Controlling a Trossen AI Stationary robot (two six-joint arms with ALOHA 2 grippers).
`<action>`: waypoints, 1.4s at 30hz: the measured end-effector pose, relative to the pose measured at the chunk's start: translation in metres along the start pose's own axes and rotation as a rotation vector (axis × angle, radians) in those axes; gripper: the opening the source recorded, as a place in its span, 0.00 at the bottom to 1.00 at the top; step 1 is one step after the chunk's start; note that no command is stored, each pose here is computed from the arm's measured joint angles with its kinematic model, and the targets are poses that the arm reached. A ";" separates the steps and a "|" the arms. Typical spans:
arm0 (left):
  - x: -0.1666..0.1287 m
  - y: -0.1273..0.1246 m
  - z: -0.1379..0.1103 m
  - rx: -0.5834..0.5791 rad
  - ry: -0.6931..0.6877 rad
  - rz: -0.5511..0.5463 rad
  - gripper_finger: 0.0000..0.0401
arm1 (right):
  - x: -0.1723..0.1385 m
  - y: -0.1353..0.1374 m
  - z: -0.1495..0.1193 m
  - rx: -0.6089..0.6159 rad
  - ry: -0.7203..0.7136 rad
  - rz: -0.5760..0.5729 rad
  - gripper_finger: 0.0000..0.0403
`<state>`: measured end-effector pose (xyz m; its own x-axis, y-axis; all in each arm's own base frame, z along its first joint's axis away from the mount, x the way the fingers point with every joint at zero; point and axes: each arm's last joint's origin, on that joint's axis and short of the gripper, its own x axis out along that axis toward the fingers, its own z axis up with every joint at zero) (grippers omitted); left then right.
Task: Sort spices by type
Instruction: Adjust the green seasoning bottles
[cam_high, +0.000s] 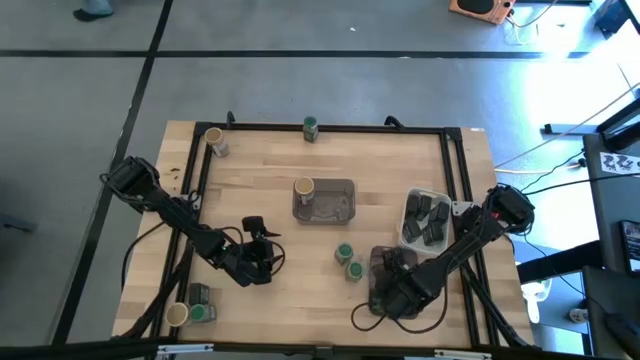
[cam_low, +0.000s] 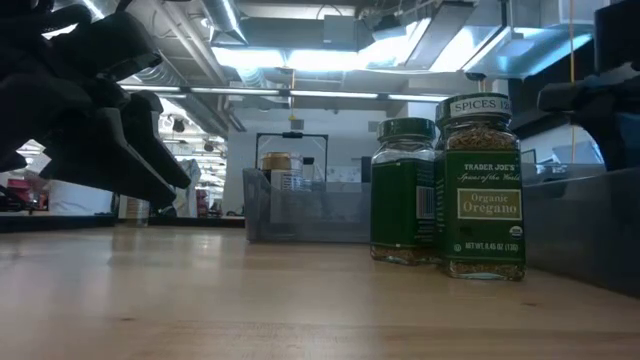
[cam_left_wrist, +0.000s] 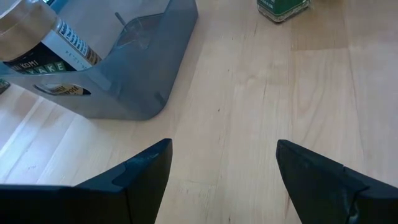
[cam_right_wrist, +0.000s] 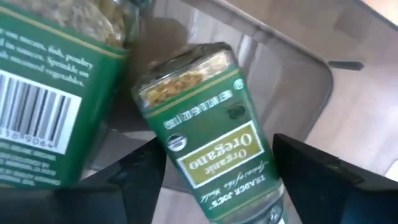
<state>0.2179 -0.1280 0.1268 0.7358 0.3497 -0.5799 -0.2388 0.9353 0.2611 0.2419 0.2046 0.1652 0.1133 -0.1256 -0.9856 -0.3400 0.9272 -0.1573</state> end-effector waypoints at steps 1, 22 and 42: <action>0.000 0.000 0.000 0.000 0.000 0.000 0.71 | 0.001 0.000 0.000 0.010 0.002 0.012 0.70; 0.000 0.000 0.000 -0.007 0.000 0.000 0.71 | -0.071 -0.021 0.034 0.348 -0.027 0.024 0.51; -0.002 -0.008 0.009 -0.042 -0.069 -0.090 0.71 | -0.136 -0.032 0.081 0.298 -0.630 -0.291 0.51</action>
<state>0.2241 -0.1367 0.1334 0.7972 0.2611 -0.5443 -0.1949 0.9647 0.1772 0.3129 0.2209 0.3095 0.7031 -0.2373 -0.6704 0.0418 0.9548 -0.2942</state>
